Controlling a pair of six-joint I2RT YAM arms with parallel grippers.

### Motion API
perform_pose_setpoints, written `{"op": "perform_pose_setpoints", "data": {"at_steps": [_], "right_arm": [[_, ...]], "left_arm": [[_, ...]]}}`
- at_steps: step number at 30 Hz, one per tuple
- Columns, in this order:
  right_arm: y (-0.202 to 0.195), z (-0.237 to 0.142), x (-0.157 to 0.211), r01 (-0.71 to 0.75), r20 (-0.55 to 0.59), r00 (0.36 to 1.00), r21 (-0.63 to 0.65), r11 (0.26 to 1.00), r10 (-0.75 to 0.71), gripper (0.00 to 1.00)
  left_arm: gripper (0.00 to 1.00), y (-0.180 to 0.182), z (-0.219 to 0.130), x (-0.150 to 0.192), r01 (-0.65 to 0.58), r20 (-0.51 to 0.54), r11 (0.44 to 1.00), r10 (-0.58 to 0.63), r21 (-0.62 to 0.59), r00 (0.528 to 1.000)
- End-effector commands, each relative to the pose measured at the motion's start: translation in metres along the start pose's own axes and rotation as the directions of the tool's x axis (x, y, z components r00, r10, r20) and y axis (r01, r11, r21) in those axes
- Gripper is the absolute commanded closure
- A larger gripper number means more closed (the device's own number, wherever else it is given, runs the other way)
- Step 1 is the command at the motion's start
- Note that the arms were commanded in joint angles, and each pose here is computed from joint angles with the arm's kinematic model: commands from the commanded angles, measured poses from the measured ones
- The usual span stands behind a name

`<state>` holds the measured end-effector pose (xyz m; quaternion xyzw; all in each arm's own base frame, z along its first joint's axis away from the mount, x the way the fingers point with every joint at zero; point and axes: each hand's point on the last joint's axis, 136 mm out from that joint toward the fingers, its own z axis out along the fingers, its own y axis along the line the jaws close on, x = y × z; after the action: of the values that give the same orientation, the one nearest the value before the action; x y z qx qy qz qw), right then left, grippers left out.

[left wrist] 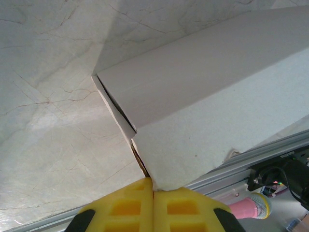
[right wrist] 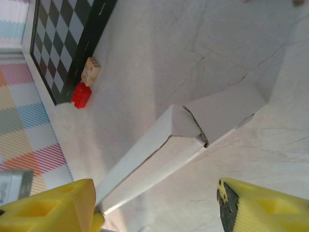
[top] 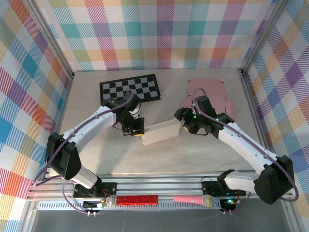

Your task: Fold the paper box

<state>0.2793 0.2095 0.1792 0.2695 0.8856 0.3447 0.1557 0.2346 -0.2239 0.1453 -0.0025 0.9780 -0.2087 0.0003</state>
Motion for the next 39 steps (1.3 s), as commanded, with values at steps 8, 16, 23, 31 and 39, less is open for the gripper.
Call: {"op": "perform_pose_setpoints", "data": {"at_steps": [8,16,23,31,39], "right_arm": [[-0.026,0.021,-0.001,-0.259,-0.035,0.965,0.063,0.964,0.262,0.44],[-0.048,0.036,-0.001,-0.258,-0.026,0.964,0.121,0.958,0.263,0.64],[-0.07,0.036,0.006,-0.26,-0.029,0.962,0.199,0.945,0.271,0.73],[-0.079,0.036,0.01,-0.273,-0.032,0.957,0.228,0.934,0.287,0.79],[-0.087,0.035,0.015,-0.284,-0.038,0.952,0.265,0.921,0.305,0.82]], "left_arm": [[1.0,0.014,0.014,0.007,0.008,-0.044,0.997,-0.011,-0.076,0.999],[0.98,0.011,0.012,0.009,0.007,-0.046,0.998,-0.01,-0.064,0.999],[0.71,-0.014,-0.023,0.003,0.035,0.055,0.998,-0.038,0.049,0.998],[0.56,-0.02,-0.035,-0.017,0.23,0.128,0.945,-0.264,0.235,0.956],[0.59,-0.01,-0.011,-0.026,0.318,0.1,0.911,-0.353,0.264,0.93]]}}
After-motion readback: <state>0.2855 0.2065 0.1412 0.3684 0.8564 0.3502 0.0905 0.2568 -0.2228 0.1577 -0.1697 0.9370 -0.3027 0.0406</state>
